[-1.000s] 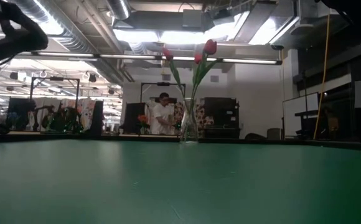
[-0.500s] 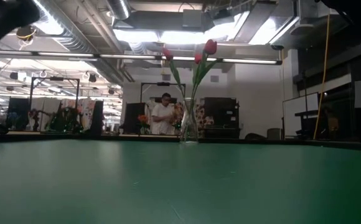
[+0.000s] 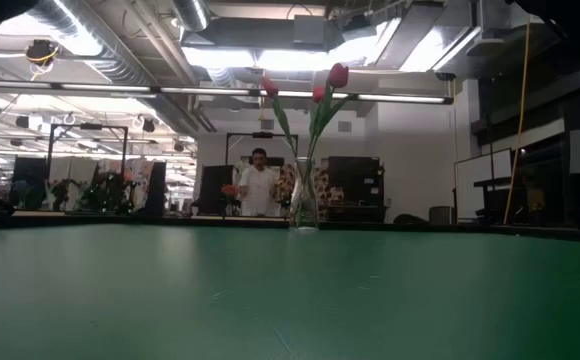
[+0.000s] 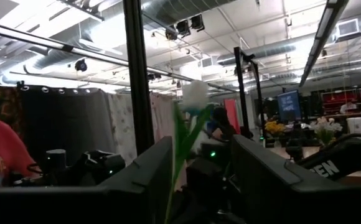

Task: Sort flowers into vase by color
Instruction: Put the white tulip into the bottom left transparent vase

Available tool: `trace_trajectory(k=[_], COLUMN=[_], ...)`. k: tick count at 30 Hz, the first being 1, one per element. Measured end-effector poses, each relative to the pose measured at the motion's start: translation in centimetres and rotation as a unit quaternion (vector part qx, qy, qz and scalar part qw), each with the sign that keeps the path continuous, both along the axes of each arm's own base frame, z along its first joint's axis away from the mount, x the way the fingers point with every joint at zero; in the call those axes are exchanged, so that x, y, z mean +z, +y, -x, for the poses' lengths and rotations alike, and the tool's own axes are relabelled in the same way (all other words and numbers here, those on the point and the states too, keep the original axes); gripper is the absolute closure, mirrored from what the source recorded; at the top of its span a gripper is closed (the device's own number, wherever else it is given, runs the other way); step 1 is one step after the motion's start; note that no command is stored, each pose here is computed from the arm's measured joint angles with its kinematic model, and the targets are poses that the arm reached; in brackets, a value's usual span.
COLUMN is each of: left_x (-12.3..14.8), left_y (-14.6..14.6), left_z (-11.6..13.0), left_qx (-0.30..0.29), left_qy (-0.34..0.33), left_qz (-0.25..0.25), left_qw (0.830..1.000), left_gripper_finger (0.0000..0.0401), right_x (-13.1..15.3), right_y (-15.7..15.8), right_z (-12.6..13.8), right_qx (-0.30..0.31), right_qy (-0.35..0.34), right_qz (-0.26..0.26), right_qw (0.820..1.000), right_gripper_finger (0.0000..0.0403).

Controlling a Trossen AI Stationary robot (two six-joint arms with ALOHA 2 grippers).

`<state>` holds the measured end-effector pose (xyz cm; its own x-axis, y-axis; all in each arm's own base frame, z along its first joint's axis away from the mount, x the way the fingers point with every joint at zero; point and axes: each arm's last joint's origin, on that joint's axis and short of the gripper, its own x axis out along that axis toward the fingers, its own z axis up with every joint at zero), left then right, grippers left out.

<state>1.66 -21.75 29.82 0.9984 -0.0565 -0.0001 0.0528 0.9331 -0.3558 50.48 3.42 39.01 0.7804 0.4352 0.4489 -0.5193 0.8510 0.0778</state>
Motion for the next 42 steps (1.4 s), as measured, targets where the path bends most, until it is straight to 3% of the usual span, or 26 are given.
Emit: trace_trajectory(k=[11,21,28,32,39,42], left_x=[-3.5,-1.3,-3.0,-3.9,-4.7,-5.1], left_y=[-0.3,1.8,2.6,3.0,3.5,3.9], left_z=[-0.5,2.2,3.3,3.0,1.5,1.5], left_qx=[0.011,-0.056,-0.091,-0.084,-0.047,-0.049], left_qy=[-0.001,-0.004,-0.002,0.002,-0.004,-0.002], left_qz=[-0.023,-0.037,-0.018,0.012,-0.037,-0.026], left_qw=[1.0,0.998,0.996,0.996,0.998,0.998], left_gripper_finger=[0.04,0.04,0.0401,0.0401,0.0401,0.04], right_x=[-0.1,-0.2,-0.3,-0.3,-0.3,-0.3], right_y=[0.1,0.1,0.1,0.0,0.0,0.0], right_z=[0.0,0.0,-0.1,-0.1,-0.1,-0.1], right_qx=[0.024,0.019,0.015,-0.001,-0.005,-0.004], right_qy=[0.007,0.013,0.018,0.015,0.015,0.015], right_qz=[0.003,-0.002,0.001,0.001,-0.001,-0.001], right_qw=[1.0,1.0,1.0,1.0,1.0,1.0], right_gripper_finger=[0.0237,0.0237,0.0237,0.0237,0.0237,0.0237])
